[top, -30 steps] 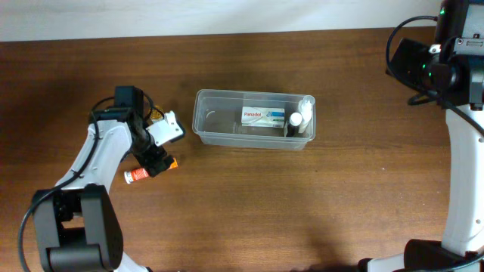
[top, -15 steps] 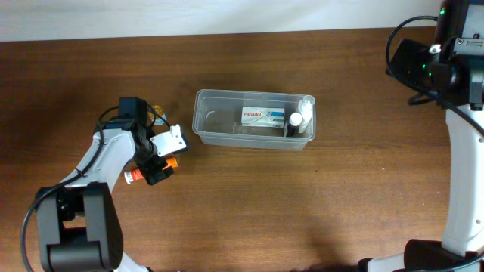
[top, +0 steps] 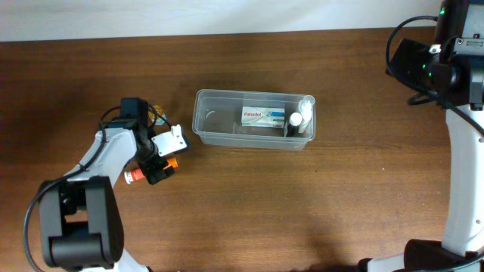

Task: Pack container
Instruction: 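Rotate the left gripper and grasp the orange tube by its end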

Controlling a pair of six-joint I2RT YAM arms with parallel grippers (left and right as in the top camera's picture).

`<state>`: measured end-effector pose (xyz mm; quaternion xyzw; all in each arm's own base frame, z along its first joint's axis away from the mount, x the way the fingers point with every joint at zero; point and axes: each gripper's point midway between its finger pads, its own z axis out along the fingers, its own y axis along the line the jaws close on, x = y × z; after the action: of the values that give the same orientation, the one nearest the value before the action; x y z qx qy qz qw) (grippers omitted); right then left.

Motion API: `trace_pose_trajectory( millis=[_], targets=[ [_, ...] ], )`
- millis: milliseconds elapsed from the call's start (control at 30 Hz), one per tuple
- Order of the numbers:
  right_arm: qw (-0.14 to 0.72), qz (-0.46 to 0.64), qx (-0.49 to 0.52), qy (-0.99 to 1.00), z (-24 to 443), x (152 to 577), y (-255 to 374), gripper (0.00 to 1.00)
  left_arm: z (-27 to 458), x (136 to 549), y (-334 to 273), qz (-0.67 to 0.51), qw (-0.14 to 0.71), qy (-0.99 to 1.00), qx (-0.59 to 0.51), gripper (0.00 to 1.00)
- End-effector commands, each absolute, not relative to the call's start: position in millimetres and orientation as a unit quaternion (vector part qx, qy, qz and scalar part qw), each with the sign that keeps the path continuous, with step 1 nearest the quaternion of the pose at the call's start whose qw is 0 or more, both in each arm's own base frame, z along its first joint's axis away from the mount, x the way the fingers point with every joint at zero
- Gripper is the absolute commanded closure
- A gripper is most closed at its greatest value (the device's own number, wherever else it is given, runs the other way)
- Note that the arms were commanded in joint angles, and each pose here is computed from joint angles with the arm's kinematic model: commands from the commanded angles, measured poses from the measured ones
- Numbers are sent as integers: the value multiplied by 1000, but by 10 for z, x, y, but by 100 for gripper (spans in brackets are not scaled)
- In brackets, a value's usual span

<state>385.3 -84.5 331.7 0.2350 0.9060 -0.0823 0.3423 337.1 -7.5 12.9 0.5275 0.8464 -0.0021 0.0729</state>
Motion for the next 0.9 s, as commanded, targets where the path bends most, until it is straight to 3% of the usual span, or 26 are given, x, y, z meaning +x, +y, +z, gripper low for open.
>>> trace_pose_trajectory(
  millis=[0,167,267,867],
  targets=[
    [350,-91,241,901,3373,3854,-892,2,19,3311,-106,-21,64,844,533,3],
    [350,-91,241,901,3374,3854,-892,2,21,3312,-127,-27,67,852,518,11],
    [350,-91,240,901,3374,3854,-892,2,24,3310,-153,-34,70,851,519,22],
    [350,-91,240,901,3374,3854,-892,2,-9,3326,-150,-30,75,850,521,32]
  ],
)
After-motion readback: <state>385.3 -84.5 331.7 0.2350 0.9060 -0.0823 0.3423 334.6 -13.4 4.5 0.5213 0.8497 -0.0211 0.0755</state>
